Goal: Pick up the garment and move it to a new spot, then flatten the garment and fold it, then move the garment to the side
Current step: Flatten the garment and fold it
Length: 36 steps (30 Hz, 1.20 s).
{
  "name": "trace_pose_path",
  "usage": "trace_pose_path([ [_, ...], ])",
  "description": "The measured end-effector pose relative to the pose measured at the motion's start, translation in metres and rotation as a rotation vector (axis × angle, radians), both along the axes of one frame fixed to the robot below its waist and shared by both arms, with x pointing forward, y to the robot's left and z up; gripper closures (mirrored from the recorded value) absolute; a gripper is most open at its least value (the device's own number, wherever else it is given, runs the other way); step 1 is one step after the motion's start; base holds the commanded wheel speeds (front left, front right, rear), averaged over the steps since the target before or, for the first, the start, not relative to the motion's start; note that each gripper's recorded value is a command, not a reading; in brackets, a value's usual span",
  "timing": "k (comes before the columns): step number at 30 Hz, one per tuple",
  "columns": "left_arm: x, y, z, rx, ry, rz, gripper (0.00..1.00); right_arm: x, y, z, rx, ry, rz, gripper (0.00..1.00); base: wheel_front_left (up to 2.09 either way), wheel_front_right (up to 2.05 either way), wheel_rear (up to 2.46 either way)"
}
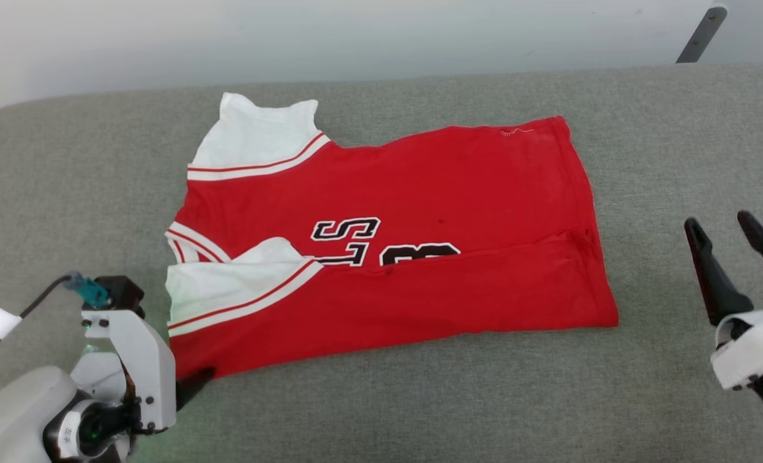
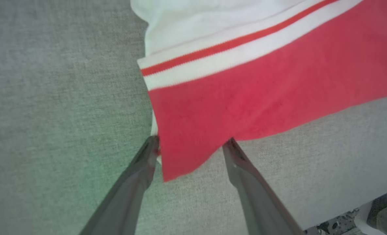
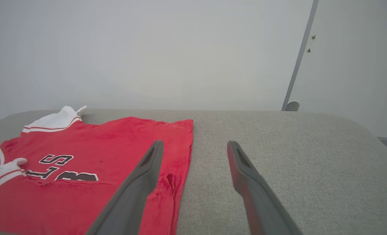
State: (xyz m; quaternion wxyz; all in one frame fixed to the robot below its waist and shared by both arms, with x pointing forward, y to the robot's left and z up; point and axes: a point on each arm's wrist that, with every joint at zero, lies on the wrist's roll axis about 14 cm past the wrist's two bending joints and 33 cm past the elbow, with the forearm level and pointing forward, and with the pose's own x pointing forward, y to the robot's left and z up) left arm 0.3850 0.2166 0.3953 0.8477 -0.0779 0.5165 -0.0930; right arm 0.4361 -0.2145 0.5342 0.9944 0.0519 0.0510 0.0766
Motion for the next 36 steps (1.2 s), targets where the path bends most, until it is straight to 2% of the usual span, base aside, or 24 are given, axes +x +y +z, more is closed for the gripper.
trace_pose_path([
  [7,0.005,0.004,-0.013,0.020,0.001,-0.008,0.00,-0.017,-0.001,-0.004,0.019,0.035,-0.032,0.00,0.00,0.00,0.00],
  [12,0.004,0.003,-0.021,0.011,0.038,-0.020,0.00,-0.025,0.007,-0.013,0.015,0.101,-0.004,0.00,0.00,0.00,0.00],
  [13,0.004,0.003,-0.022,0.006,0.043,-0.017,0.09,-0.027,0.008,-0.016,0.010,0.120,0.004,0.00,0.00,0.00,0.00],
  [14,0.004,0.003,-0.023,0.006,0.048,-0.017,0.65,-0.028,0.009,-0.020,0.004,0.141,0.013,0.00,0.00,0.00,0.00],
  [15,0.004,0.003,-0.023,0.006,0.051,-0.021,0.93,-0.029,0.011,-0.023,0.005,0.161,0.019,0.00,0.00,0.00,0.00],
  [16,0.005,0.003,-0.024,0.004,0.052,-0.022,1.00,-0.030,0.013,-0.027,0.008,0.184,0.030,0.00,0.00,0.00,0.00],
  [24,0.006,0.002,-0.030,-0.007,0.064,-0.021,1.00,-0.039,0.024,-0.071,-0.028,0.413,0.097,0.00,0.00,0.00,0.00],
  [36,0.008,0.001,-0.037,-0.027,0.073,-0.012,1.00,-0.018,0.044,-0.124,-0.061,0.648,0.170,0.00,0.00,0.00,0.00],
])
